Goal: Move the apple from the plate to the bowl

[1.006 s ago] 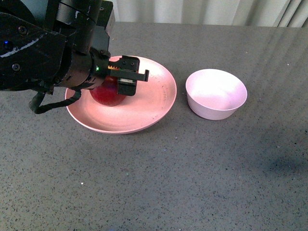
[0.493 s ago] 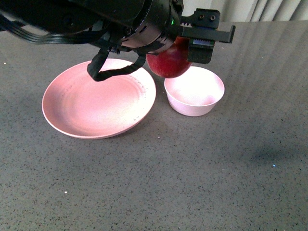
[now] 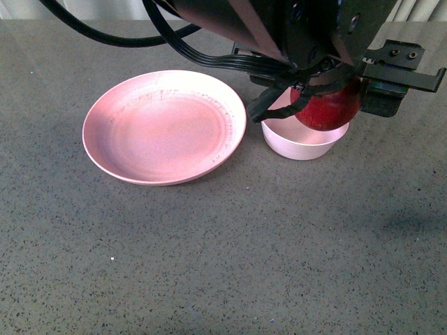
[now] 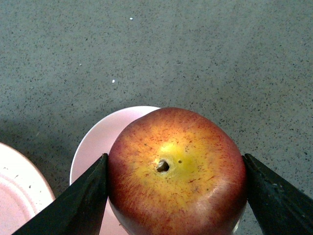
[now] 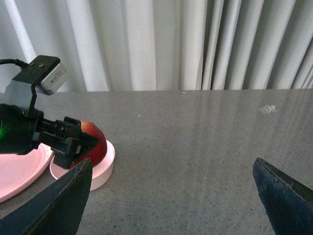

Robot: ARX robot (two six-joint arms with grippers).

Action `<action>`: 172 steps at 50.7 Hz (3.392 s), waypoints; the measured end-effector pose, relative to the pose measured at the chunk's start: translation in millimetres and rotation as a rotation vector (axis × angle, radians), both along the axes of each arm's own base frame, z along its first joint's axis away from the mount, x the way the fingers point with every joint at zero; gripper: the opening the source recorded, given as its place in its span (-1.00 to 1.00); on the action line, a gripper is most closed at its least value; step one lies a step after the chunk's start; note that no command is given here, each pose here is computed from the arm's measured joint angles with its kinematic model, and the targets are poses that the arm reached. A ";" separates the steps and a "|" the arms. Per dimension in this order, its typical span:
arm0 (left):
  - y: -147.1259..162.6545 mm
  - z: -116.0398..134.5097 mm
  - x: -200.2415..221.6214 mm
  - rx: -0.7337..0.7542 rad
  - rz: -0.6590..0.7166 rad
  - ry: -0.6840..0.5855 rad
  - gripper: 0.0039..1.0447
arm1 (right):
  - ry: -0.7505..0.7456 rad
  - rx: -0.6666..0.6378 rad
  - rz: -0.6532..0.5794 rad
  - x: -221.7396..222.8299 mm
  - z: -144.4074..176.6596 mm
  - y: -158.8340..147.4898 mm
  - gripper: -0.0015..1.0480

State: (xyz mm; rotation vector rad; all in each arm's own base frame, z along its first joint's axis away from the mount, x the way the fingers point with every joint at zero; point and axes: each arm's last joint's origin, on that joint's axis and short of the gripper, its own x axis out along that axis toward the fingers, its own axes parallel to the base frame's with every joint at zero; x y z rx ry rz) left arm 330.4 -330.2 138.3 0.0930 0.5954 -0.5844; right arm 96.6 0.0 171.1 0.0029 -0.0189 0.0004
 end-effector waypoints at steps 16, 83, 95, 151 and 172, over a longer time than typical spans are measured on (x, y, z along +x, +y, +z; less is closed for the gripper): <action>5.3 -20.3 17.0 0.022 0.041 0.035 0.34 | 0.000 0.000 0.000 0.0 0.0 0.0 0.83; 212.8 14.2 -12.3 -0.127 0.589 -0.486 0.23 | 0.000 0.000 0.000 0.0 0.0 0.0 0.83; 271.3 23.6 -77.9 -0.109 0.586 -0.581 -0.70 | 0.000 0.000 0.000 0.0 0.0 0.0 0.83; 329.6 30.0 -196.6 -0.104 0.583 -0.596 -0.98 | 0.000 0.000 0.000 0.0 0.0 0.0 0.83; 329.7 33.0 -209.1 -0.107 0.584 -0.606 -0.98 | 0.000 0.000 0.000 0.0 0.0 0.0 0.83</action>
